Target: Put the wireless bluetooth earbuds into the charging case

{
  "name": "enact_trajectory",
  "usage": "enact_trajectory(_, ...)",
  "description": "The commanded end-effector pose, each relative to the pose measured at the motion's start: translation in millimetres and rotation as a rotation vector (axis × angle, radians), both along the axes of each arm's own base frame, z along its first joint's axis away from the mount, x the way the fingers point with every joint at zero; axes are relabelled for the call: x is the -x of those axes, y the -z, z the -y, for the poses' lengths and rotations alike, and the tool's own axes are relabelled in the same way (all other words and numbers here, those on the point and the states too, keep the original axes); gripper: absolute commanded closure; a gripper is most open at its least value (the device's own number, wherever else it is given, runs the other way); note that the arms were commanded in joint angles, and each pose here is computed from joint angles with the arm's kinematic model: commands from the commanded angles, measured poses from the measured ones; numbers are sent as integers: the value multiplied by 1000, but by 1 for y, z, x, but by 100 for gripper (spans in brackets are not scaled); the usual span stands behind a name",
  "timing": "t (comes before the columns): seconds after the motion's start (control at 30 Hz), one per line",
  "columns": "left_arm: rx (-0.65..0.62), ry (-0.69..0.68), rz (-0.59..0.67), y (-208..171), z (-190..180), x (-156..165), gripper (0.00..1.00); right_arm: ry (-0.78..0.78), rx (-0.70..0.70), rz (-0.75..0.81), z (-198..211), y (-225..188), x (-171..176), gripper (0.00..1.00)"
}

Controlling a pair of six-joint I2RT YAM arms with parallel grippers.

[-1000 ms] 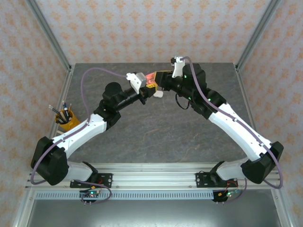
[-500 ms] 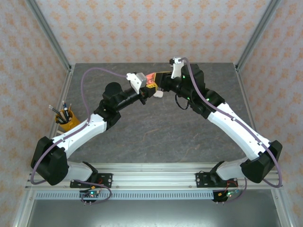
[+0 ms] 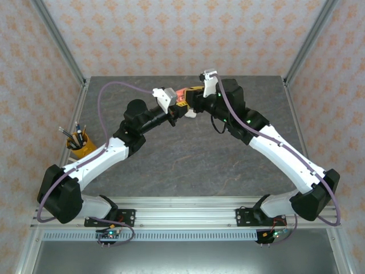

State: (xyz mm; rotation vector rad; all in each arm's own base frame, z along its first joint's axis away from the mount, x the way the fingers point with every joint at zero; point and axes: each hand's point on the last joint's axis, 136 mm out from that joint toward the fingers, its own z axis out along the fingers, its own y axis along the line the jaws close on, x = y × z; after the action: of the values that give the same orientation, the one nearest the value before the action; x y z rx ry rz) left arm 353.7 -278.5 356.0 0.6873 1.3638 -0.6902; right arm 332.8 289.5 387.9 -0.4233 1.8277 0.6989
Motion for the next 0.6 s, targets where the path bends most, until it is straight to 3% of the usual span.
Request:
enact_trajectory(0.0,56,-5,70,-30,1,0,100,-87,106,-41,-14,32,19,77)
enact_trajectory(0.57,53,-3,63,-27,2,0,100,15,93,7,6,13,17,63)
